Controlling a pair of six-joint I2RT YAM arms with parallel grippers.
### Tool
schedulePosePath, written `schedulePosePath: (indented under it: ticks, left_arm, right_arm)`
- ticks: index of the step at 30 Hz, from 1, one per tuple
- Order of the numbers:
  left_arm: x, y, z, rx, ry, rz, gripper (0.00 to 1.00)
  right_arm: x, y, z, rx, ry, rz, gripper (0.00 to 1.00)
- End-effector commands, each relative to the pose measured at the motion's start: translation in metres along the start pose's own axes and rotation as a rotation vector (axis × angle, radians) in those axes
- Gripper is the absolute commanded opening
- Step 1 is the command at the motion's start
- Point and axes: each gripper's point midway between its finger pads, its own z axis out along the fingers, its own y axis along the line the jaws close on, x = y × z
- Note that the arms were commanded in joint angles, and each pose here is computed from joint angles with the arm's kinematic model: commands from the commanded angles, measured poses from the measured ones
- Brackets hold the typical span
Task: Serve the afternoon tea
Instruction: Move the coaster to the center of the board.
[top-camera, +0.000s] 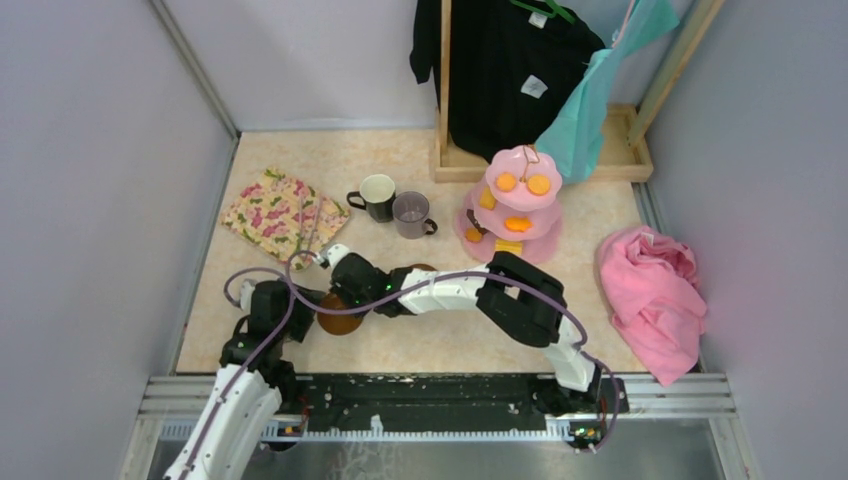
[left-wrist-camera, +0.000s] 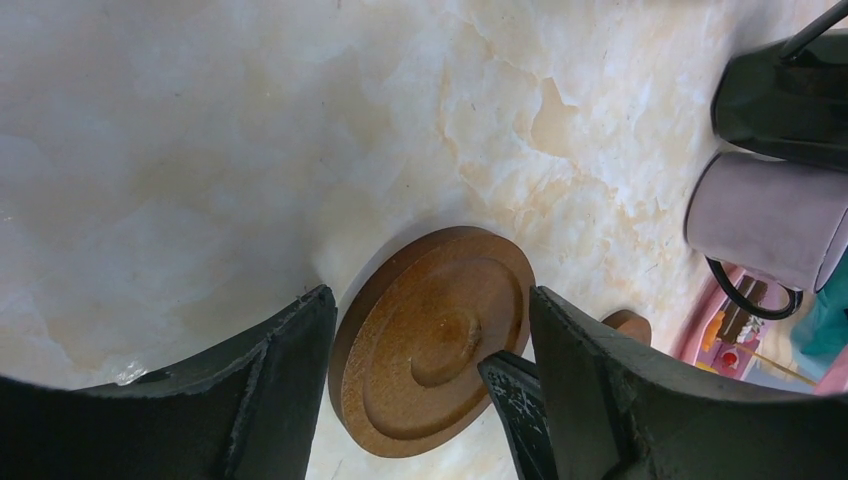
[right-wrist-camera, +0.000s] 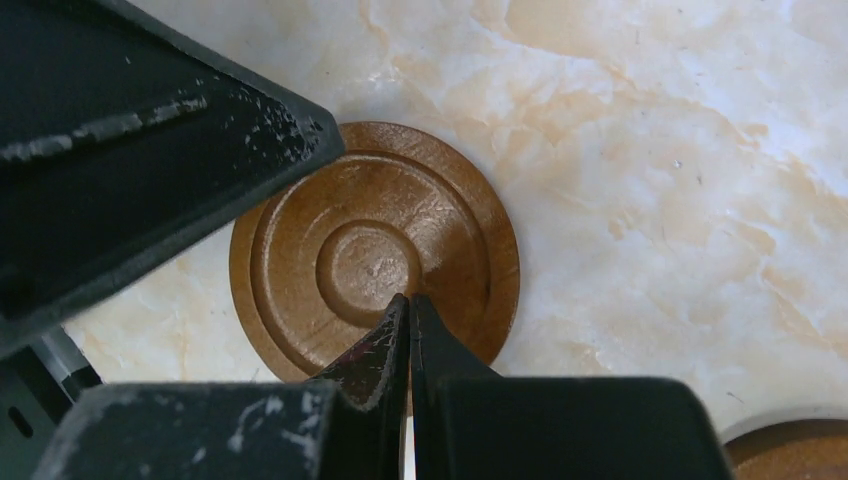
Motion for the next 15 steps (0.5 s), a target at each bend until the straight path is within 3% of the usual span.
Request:
schedulePosePath:
  ticks: [1,15]
  left_arm:
    - [0.0,0.005,-0.002,-0.016,-0.007,-0.013,0.77]
    - [-0.006,0.008,-0.003,-0.007,-0.047,-0.028,0.77]
  right_arm:
    - [-0.02,0.017,0.004,-0.038,-0.021,-0.039,0.0]
    - [0.0,-0.007,0.035,0.116,0.073,-0.045,0.0]
